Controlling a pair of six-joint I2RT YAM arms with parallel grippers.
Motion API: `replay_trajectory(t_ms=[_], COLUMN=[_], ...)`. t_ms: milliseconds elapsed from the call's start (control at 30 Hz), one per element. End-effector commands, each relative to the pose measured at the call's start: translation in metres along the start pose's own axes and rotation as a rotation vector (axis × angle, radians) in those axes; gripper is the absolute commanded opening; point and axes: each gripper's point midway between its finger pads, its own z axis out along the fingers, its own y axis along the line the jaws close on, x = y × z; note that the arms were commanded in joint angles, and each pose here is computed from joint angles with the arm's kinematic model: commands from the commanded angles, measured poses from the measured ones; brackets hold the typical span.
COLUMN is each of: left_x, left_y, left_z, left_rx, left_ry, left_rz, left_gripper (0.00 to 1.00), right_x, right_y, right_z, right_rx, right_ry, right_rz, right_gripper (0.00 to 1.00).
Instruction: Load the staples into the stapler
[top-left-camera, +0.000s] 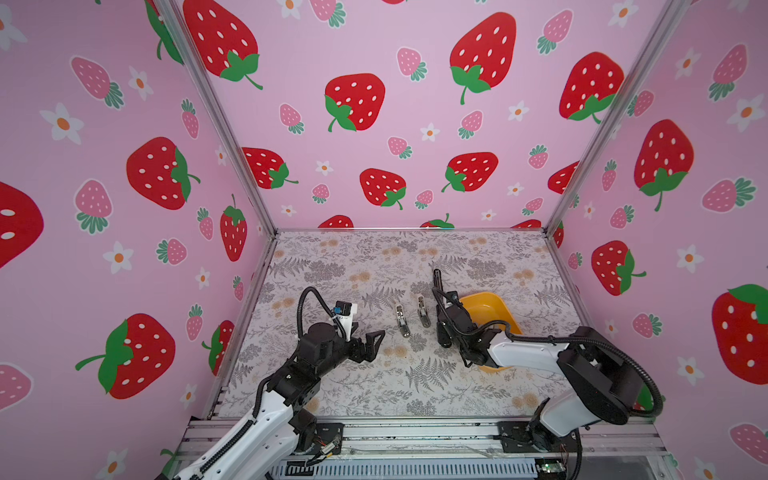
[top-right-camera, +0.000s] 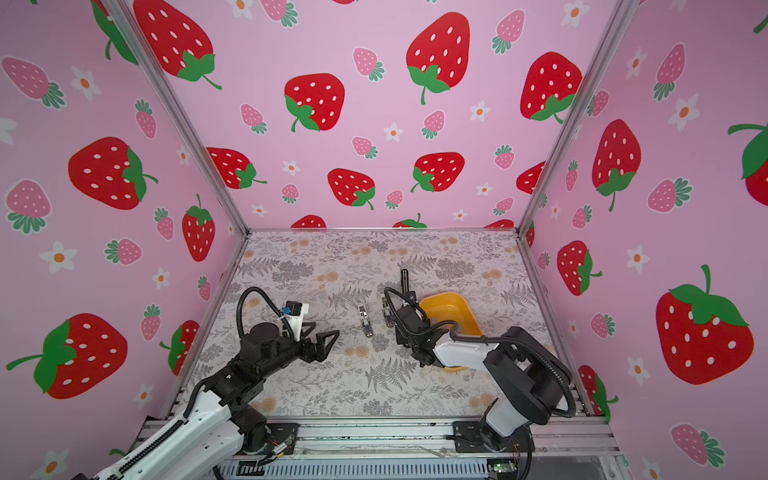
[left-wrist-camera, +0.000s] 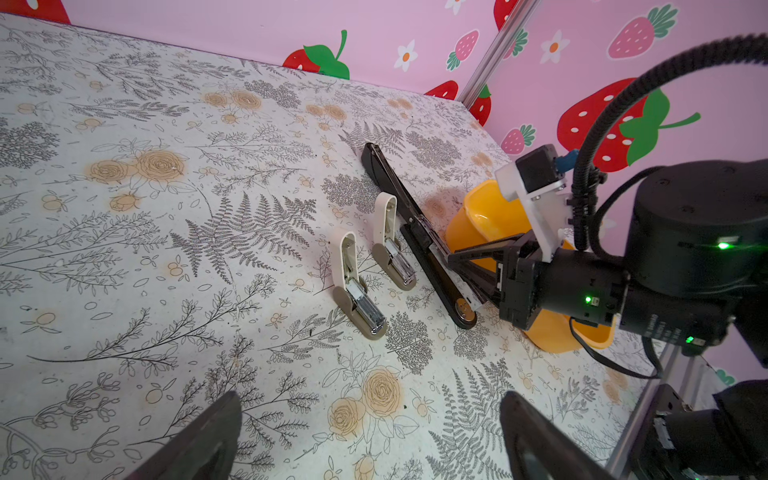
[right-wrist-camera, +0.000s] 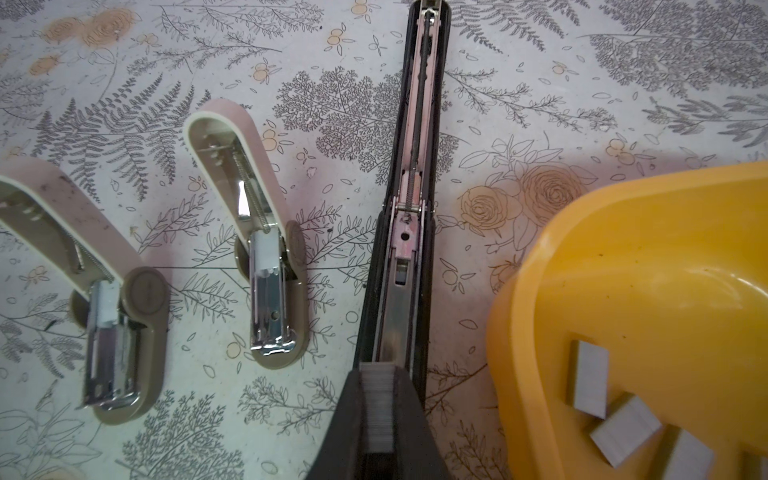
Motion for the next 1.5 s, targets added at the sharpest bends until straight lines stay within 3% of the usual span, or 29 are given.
replay_trajectory(t_ms=[0, 467, 1467], left_x=[-0.022, -0.021, -0.02], left_y=[-0.008, -0.009, -0.01], left_z=[-0.005, -0.004, -0.003], left_rx=[0.011, 0.01, 0.007], left_ry=[-0.05, -0.043, -0.038], left_rz=[0.022, 0.026, 0.033], left_gripper=[0.98, 0.98, 0.98], right_x=[-0.005, -0.024, -0.006], right_y=[0.001, -0.001, -0.005], right_z=[0.002, -0.017, 0.001], right_rx=[0.007, -0.013, 0.012], right_ry=[-0.009, -0.065, -0.012], right_rz=[0.008, 0.018, 0.012], right_gripper=[0.02, 0.02, 0.02])
